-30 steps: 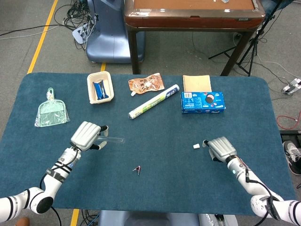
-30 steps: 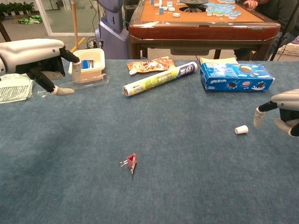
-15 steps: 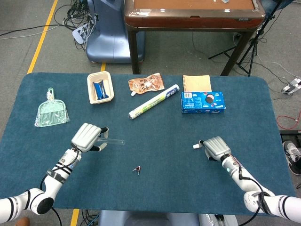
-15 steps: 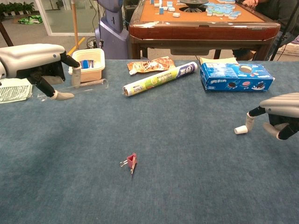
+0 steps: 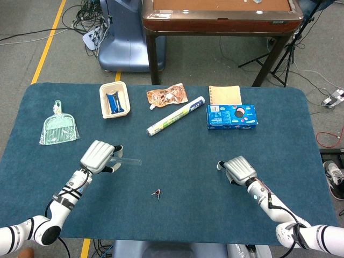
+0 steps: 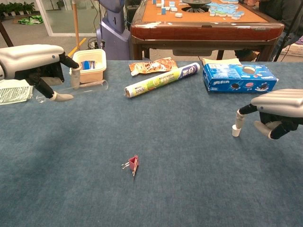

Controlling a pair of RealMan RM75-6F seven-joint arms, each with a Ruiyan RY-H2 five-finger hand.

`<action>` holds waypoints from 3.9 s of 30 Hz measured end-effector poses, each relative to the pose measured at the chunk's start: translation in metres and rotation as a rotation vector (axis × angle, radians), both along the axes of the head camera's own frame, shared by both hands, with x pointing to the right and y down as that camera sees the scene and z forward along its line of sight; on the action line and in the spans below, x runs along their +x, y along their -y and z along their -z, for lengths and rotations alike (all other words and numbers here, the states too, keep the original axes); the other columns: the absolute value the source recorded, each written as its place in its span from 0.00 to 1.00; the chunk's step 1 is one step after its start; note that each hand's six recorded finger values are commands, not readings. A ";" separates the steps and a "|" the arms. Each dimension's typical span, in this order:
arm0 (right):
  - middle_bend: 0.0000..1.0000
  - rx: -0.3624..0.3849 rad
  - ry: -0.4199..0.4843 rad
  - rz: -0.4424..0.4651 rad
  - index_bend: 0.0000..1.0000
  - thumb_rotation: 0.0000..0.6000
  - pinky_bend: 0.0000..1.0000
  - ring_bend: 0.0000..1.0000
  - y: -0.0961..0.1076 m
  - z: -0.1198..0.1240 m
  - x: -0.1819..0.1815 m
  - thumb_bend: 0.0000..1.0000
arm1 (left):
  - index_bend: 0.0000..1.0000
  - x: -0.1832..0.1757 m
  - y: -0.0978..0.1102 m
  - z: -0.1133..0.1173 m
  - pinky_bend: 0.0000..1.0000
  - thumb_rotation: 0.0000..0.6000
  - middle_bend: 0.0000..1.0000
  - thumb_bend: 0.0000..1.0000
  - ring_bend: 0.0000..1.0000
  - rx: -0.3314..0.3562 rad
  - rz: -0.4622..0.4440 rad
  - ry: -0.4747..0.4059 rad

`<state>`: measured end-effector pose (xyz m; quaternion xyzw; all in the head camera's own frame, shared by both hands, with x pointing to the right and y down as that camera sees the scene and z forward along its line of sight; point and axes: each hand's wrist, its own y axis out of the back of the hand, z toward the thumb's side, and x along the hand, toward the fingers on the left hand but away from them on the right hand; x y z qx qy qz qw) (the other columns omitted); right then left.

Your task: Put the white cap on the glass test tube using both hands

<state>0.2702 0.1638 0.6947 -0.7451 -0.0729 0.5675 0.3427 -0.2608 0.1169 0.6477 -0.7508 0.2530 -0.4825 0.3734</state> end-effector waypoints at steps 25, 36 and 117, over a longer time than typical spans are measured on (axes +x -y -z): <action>1.00 0.156 0.041 -0.049 0.52 1.00 1.00 1.00 0.024 -0.011 -0.007 0.20 | 0.58 0.001 -0.003 0.001 1.00 1.00 1.00 0.26 1.00 -0.020 0.003 -0.014; 1.00 0.131 0.029 -0.038 0.52 1.00 1.00 1.00 0.022 -0.030 -0.015 0.20 | 0.58 0.003 -0.005 -0.003 1.00 1.00 1.00 0.26 1.00 -0.035 0.000 -0.009; 1.00 0.147 0.592 -0.107 0.72 1.00 1.00 1.00 0.098 0.123 -0.136 0.37 | 0.60 0.058 0.013 -0.012 1.00 1.00 1.00 0.26 1.00 -0.261 0.158 -0.352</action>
